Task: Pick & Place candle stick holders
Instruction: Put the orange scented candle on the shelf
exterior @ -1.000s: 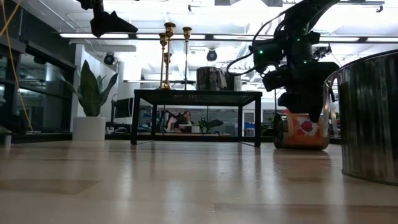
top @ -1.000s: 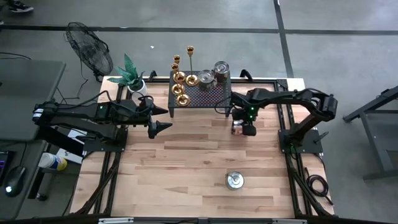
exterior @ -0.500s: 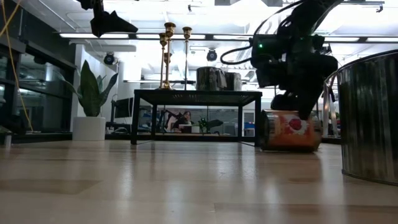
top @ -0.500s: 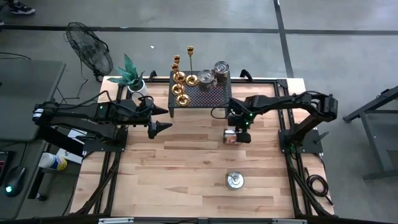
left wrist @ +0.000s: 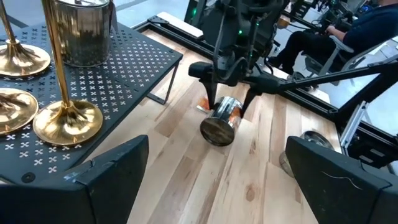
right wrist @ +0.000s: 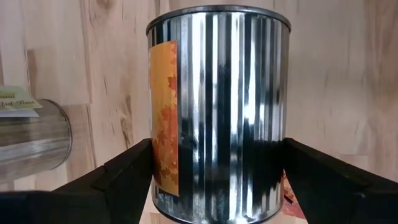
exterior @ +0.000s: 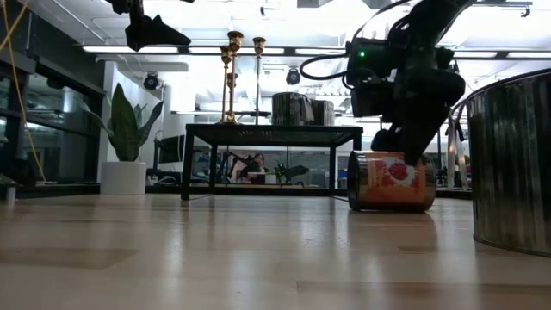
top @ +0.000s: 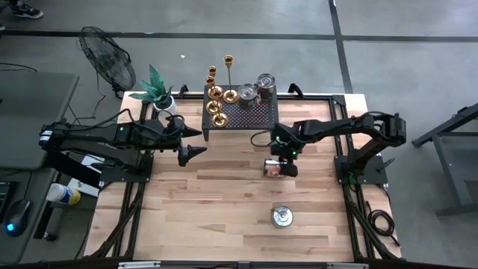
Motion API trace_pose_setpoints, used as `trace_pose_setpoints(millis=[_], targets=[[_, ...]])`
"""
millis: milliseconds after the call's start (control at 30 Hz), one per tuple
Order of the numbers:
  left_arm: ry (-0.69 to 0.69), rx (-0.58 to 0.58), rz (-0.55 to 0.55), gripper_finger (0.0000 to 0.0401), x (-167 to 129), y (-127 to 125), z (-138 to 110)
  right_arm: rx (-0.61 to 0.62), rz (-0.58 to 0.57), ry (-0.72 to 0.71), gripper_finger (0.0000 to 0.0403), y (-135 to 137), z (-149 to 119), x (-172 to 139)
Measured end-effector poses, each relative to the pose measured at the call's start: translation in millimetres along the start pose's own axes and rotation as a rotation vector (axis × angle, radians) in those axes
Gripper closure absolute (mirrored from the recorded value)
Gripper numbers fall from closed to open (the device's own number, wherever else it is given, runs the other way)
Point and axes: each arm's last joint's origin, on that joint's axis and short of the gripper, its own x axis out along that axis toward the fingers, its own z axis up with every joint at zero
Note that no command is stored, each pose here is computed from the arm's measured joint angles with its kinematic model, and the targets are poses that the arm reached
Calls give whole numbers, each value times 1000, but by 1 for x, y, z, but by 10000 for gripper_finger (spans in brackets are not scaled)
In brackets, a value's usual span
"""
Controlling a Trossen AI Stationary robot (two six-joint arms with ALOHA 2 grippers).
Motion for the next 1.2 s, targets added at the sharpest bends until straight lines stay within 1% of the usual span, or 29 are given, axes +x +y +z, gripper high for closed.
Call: trace_pose_setpoints(millis=[200,533,633,700,767,900,1200], targets=[[-8,0,21,27,0,1,0,-17,-1,1,88,2,0,1],[21,10,42,27,0,2,-3,-22,27,-1,90,3,0,0],[27,13,45,27,0,3,-4,-24,25,-2,92,4,3,-4],[27,13,45,27,0,3,-4,-27,-2,-3,93,6,4,-11],[27,13,45,27,0,3,-4,-31,-62,9,93,8,3,-21],[24,14,44,27,0,3,-3,-56,-158,69,94,9,0,-35],[17,11,40,27,0,2,-3,-85,-218,210,97,13,-7,-56]])
